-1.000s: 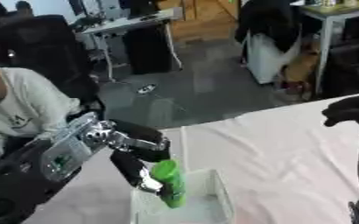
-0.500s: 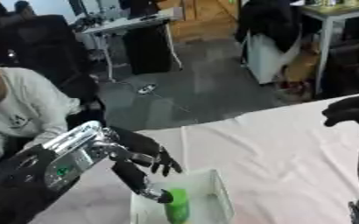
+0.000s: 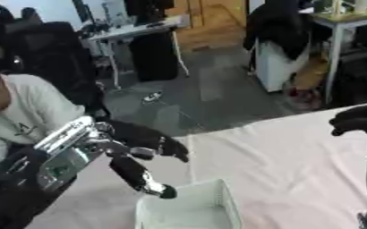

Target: Pick up objects on the table and place them in the box.

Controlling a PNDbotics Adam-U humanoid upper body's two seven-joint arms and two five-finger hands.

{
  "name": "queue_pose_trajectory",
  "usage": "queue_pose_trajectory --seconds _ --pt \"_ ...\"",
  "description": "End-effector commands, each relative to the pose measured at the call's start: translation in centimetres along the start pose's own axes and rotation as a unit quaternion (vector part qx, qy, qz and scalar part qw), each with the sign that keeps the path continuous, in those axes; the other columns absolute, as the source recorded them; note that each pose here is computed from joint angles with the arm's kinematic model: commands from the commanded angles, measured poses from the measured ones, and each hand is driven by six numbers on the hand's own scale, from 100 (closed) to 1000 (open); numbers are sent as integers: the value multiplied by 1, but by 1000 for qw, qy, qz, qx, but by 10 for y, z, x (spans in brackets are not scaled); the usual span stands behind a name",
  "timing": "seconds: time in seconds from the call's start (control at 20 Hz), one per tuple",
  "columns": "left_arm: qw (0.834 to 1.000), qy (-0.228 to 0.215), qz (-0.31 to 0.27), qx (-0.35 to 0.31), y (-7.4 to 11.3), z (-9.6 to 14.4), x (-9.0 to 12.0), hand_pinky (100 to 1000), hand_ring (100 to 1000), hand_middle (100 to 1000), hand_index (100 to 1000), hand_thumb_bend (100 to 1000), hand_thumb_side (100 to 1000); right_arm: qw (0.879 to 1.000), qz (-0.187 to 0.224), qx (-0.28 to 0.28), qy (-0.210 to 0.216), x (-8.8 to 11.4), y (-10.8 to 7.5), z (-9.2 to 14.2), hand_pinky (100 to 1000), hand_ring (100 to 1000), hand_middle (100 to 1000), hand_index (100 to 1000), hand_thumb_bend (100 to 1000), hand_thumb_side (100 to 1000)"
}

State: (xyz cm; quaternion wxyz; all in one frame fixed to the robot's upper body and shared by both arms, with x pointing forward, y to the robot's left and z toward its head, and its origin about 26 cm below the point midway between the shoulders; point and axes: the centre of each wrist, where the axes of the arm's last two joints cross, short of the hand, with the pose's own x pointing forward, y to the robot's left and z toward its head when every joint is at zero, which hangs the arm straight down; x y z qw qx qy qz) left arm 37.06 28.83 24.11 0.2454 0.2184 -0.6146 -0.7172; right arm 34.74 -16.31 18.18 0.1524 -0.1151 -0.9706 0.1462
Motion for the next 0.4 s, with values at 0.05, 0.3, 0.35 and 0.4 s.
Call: queue_pose_trajectory --seconds 0.05,0.3,0.35,0.4 --pt "983 16 35 179 6 14 -1 921 909 957 1000 253 1000 1000 7 -2 -7 0 -4 -4 393 521 544 558 100 1000" --pt "893 23 146 426 -37 7 11 787 832 905 975 276 1000 1000 9 -2 -2 -1 -6 -1 389 521 544 558 100 1000" --pt "874 18 158 459 -43 5 16 784 828 900 971 279 1000 1000 10 -1 -2 -2 -6 -1 388 521 544 558 100 1000" --pt "854 9 169 492 -48 2 22 772 815 883 960 290 986 1000 11 0 -2 -2 -7 -1 387 521 544 557 100 1000"
